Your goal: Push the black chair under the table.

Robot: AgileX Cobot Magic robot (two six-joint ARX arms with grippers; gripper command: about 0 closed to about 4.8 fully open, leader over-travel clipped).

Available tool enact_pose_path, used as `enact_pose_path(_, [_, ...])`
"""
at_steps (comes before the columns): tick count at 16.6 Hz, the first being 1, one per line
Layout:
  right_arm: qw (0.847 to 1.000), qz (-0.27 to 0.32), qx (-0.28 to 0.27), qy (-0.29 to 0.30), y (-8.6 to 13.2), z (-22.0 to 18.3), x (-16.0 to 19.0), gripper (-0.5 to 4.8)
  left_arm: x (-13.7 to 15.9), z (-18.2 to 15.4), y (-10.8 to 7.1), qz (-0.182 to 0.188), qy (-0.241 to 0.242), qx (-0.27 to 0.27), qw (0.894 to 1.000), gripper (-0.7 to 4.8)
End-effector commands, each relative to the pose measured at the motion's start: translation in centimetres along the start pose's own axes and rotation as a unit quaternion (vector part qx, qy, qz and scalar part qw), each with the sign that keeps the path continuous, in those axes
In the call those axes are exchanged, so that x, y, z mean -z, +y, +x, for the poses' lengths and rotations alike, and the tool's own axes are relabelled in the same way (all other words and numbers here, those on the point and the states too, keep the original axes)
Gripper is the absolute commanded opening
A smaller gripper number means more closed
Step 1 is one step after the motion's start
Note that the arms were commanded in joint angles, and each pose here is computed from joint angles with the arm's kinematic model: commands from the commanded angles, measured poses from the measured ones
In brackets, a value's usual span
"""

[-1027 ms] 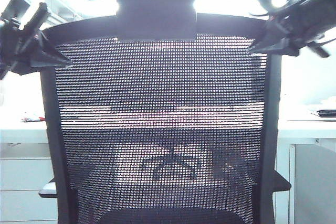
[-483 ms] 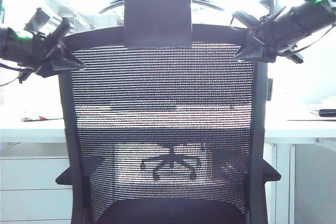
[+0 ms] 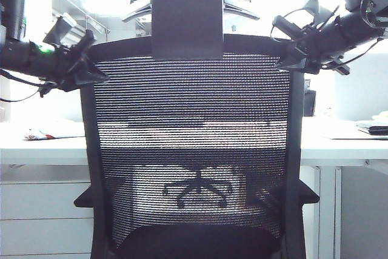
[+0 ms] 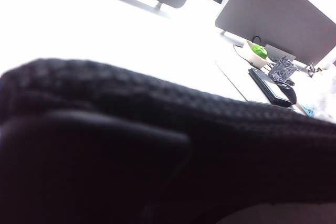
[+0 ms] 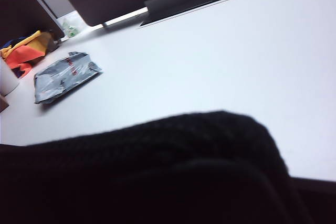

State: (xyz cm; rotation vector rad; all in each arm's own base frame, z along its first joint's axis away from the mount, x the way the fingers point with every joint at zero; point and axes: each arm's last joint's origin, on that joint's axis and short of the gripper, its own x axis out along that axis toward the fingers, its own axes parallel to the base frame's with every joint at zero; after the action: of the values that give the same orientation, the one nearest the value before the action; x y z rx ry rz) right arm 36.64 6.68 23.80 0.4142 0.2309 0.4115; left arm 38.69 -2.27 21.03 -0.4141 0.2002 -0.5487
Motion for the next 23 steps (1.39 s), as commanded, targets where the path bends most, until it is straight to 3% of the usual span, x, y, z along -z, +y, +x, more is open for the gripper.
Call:
enact_pose_path(1, [0.998,-0.015,0.017,-0.060,-0.3,1.2,-2.3,-0.06,-1.9,1.2,0.9,0.023,-0.046,-0.024,0.998,-0.06])
enact_pose_path(5, [0.997,-0.019,0.005,-0.071,-0.6,3.3,-3.5,-0.06,-2.5,1.8,1.1,0.029,-0.056,-0.030,0.998,-0.06])
enact_pose_path(8, [0.997,-0.021,0.000,-0.073,-0.8,4.7,-3.9,-0.06,-2.4,1.9,1.3,0.060,-0.056,-0.042,0.996,-0.06])
enact_pose_path(14, [0.997,-0.022,0.006,-0.080,-0.8,4.8,-4.2,-0.06,-3.1,5.0,2.4,0.060,-0.063,-0.032,0.996,-0.06])
enact_pose_path(20, [0.997,-0.027,0.013,-0.075,-1.3,5.1,-3.7,-0.06,-4.1,6.1,1.7,0.063,-0.061,-0.018,0.996,-0.06])
enact_pose_path(23, [0.997,-0.028,-0.019,-0.070,-0.6,4.9,-4.1,-0.06,-3.9,6.0,1.2,0.030,-0.024,0.065,0.997,-0.06])
